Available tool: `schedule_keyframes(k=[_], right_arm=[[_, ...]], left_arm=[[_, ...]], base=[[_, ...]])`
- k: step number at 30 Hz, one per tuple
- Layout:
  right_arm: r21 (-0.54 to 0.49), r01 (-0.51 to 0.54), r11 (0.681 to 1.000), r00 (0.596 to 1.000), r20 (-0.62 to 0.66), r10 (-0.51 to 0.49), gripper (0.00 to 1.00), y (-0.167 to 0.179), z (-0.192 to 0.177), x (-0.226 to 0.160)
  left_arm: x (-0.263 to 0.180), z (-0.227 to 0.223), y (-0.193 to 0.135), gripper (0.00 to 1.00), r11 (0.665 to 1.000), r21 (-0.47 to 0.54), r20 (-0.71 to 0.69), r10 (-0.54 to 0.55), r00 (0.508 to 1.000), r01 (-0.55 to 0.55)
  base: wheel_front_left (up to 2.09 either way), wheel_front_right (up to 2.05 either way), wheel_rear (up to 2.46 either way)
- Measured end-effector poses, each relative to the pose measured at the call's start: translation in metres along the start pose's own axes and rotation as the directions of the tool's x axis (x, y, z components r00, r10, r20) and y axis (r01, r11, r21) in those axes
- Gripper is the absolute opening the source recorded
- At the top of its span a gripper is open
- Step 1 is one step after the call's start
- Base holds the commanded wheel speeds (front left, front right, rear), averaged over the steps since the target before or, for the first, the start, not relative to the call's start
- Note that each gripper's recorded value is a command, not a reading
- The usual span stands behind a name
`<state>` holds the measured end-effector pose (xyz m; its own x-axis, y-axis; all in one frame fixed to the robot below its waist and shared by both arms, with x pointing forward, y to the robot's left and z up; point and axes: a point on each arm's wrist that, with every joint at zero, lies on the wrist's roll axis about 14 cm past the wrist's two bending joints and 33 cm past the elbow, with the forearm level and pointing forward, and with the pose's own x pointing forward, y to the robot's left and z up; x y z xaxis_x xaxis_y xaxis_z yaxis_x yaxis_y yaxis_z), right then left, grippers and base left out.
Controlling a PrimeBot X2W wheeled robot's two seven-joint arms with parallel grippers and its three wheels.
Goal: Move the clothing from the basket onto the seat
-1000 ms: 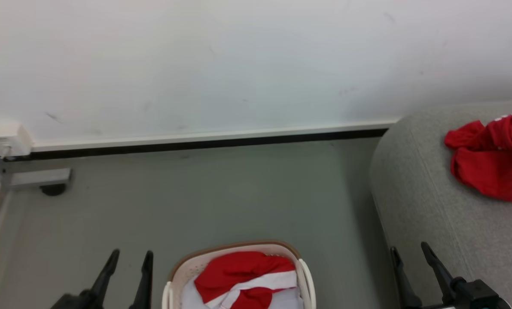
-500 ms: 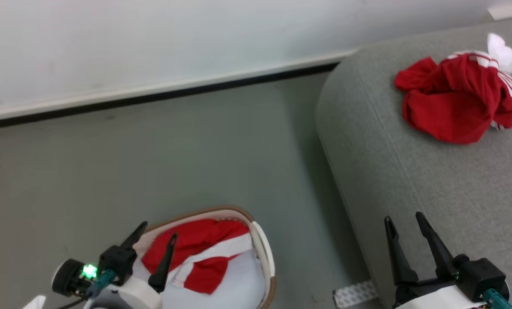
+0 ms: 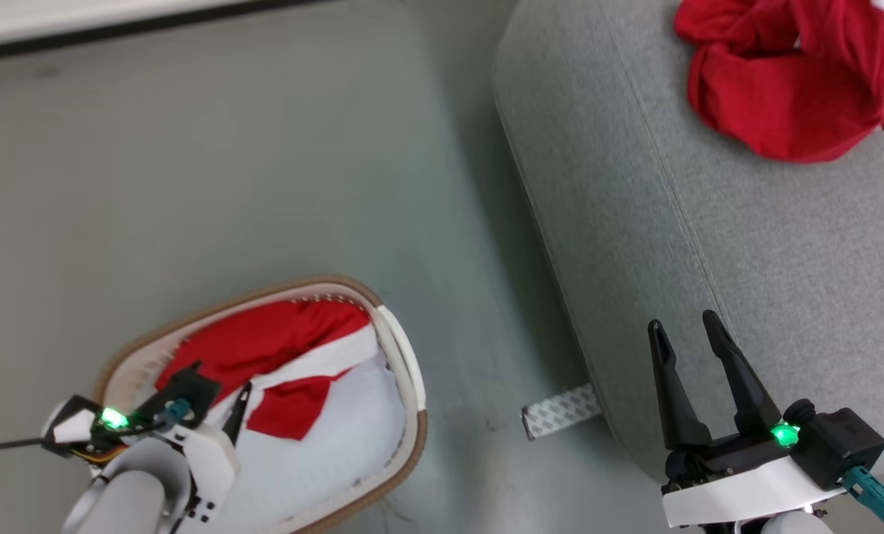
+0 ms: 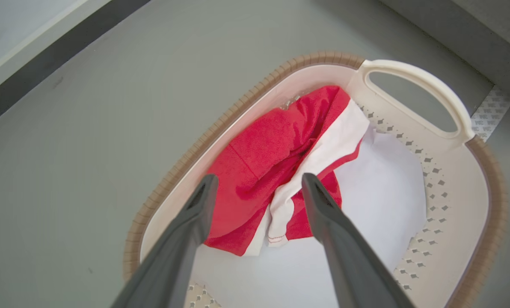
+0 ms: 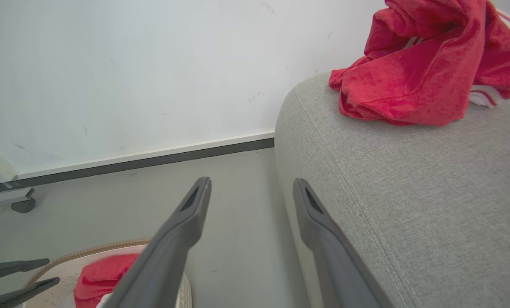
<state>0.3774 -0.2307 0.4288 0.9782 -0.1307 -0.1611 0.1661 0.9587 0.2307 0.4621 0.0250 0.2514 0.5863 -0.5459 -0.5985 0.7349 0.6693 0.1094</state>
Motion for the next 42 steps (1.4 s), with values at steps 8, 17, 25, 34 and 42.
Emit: schedule_keyframes(k=[8, 17, 25, 34, 42], right_arm=[[0.018, 0.022, 1.0, 0.998, -0.053, -0.021, 1.0, -0.004, -0.018, 0.006], [0.032, 0.038, 0.999, 0.994, -0.107, -0.034, 1.0, -0.006, -0.037, 0.011], [0.038, 0.047, 0.998, 0.989, -0.139, -0.041, 1.0, -0.007, -0.049, 0.015], [0.032, 0.055, 0.998, 0.988, -0.149, -0.05, 1.0, -0.01, -0.052, 0.015], [0.019, 0.07, 0.997, 0.989, -0.129, -0.067, 1.0, -0.017, -0.045, 0.013]], left_arm=[[0.028, -0.041, 0.004, 1.0, 0.999, 0.015, -0.115, -0.041, 0.993, 0.043], [0.053, -0.067, 0.017, 1.0, 0.999, 0.019, -0.159, -0.042, 0.986, 0.045], [0.068, -0.078, 0.014, 1.0, 0.998, 0.015, -0.169, -0.06, 0.984, 0.064], [0.078, -0.076, 0.014, 0.0, 0.998, 0.018, -0.158, -0.06, 0.986, 0.064], [0.068, -0.042, 0.006, 0.0, 0.995, -0.088, -0.048, -0.041, 0.998, 0.037]], base=[[0.0, 0.0, 0.0], [0.0, 0.0, 0.0], [0.0, 0.0, 0.0], [0.0, 0.0, 0.0], [0.0, 0.0, 0.0]])
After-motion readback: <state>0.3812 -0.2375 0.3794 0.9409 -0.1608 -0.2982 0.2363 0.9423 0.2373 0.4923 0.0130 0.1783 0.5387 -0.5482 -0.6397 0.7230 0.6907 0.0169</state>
